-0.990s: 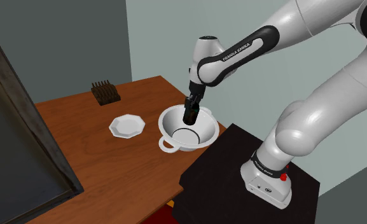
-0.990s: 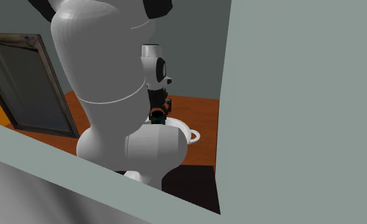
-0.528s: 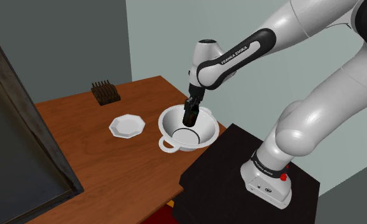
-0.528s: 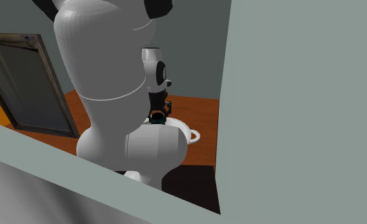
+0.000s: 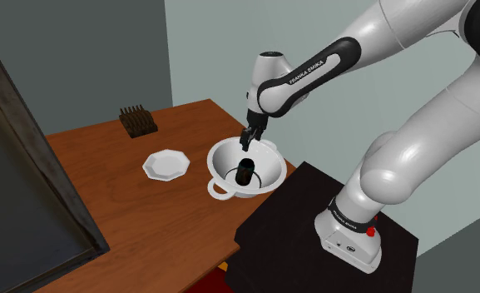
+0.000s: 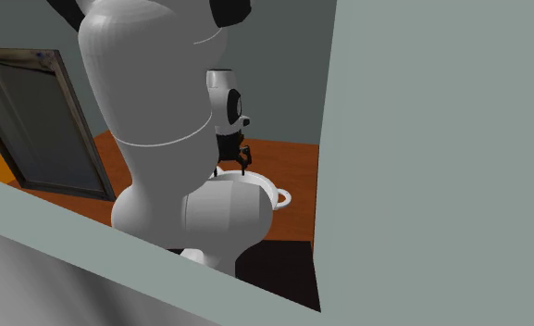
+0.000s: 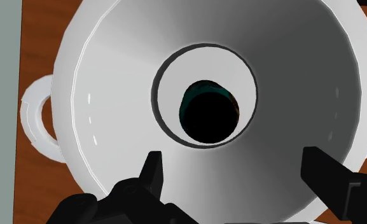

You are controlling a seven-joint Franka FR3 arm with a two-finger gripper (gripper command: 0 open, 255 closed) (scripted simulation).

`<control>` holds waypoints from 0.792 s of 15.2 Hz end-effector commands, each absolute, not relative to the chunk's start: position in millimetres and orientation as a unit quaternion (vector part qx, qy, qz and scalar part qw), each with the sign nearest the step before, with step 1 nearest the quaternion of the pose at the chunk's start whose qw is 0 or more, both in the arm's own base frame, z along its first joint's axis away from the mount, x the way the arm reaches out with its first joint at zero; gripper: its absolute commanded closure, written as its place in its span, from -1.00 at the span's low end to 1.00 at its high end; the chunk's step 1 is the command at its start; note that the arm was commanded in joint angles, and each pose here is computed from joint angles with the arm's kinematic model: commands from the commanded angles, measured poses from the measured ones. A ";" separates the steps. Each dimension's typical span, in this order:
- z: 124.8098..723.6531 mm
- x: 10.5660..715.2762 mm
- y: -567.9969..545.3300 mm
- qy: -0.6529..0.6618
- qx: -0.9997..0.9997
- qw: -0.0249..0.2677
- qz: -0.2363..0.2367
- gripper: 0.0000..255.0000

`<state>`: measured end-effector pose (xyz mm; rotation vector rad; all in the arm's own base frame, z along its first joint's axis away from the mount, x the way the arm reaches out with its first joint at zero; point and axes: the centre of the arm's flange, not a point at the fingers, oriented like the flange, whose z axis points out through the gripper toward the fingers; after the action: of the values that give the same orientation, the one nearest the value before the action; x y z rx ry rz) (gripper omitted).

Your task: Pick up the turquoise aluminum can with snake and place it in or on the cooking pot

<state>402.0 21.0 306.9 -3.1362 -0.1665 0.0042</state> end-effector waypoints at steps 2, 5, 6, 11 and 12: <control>333.3 402.0 21.0 -0.053 -0.999 0.001 0.001 -1.00; 356.9 402.1 21.0 -0.053 -0.999 0.001 0.001 -1.00; 356.9 402.1 21.0 -0.053 -0.999 0.001 0.001 -1.00; 356.9 402.1 21.0 -0.053 -0.999 0.001 0.001 -1.00; 356.9 402.1 21.0 -0.053 -0.999 0.001 0.001 -1.00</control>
<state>402.1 21.0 356.9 -3.1362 -0.1665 0.0040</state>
